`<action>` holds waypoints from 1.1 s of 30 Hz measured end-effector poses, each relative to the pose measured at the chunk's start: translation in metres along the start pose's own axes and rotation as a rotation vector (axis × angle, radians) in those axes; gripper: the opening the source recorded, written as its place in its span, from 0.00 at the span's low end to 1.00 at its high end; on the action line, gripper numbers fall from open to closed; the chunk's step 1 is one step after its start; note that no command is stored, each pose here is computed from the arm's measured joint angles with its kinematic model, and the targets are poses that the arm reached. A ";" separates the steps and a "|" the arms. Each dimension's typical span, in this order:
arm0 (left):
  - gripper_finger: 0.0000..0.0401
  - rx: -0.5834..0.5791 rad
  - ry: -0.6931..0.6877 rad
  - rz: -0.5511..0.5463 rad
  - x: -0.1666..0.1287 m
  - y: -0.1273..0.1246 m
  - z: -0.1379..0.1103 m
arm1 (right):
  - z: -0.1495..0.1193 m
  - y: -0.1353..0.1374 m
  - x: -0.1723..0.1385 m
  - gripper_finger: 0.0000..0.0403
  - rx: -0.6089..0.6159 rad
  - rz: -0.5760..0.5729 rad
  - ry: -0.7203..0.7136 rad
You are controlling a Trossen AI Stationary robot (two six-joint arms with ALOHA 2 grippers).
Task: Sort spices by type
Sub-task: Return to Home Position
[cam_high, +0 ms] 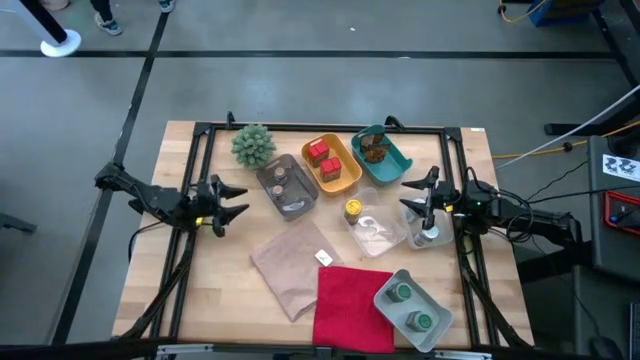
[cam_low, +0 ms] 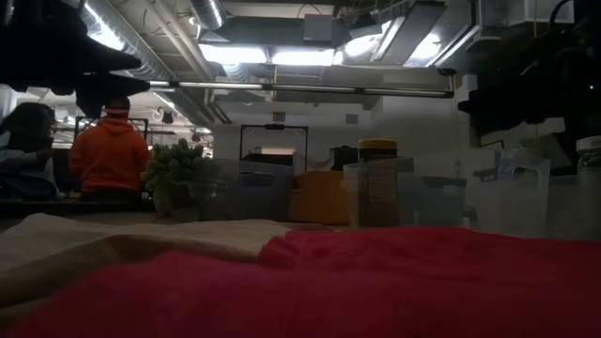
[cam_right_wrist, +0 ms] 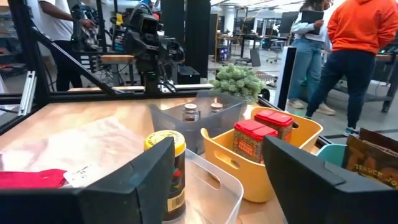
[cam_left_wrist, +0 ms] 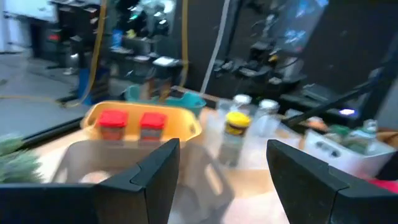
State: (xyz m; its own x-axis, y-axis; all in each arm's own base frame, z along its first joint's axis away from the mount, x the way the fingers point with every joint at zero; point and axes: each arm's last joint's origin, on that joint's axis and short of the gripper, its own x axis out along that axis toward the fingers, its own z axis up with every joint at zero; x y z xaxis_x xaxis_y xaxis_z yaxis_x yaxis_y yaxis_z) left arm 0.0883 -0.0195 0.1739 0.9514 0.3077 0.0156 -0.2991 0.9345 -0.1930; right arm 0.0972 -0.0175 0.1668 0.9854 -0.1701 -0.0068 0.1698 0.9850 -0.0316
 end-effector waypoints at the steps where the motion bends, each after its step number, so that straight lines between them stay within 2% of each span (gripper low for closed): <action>1: 0.56 -0.005 -0.013 -0.024 0.000 -0.001 -0.001 | 0.000 0.000 0.000 0.60 0.000 0.000 0.000; 4: 0.56 0.004 -0.022 -0.102 0.001 -0.003 -0.002 | 0.000 0.000 0.000 0.60 0.000 0.000 0.000; 9: 0.56 -0.001 -0.013 -0.162 0.001 -0.005 -0.002 | 0.000 0.000 0.000 0.60 0.000 0.000 0.000; 13: 0.56 0.090 -0.019 -0.238 0.000 -0.007 -0.002 | 0.000 0.000 0.000 0.60 0.000 0.000 0.000; 17: 0.56 0.190 -0.066 -0.239 0.000 -0.007 0.002 | 0.000 0.000 0.000 0.60 0.000 0.000 0.000; 20: 0.56 0.224 -0.076 -0.214 0.002 -0.006 0.002 | 0.000 0.000 0.000 0.60 0.000 0.000 0.000; 23: 0.56 0.230 -0.077 -0.187 0.003 -0.003 0.003 | 0.000 0.000 0.000 0.60 0.000 0.000 0.000; 28: 0.56 0.250 -0.082 -0.236 0.006 -0.001 0.003 | 0.000 0.000 0.000 0.60 0.000 0.000 0.000; 33: 0.56 0.250 -0.080 -0.214 0.009 0.004 0.004 | 0.000 0.000 0.000 0.60 0.000 0.000 0.000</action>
State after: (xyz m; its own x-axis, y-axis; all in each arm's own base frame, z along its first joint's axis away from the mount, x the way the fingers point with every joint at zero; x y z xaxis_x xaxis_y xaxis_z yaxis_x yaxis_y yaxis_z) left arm 0.0951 -0.0126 0.1768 0.9887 0.1033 0.1085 -0.1112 0.9914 0.0696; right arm 0.0972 -0.0175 0.1668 0.9855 -0.1697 -0.0067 0.1694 0.9850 -0.0317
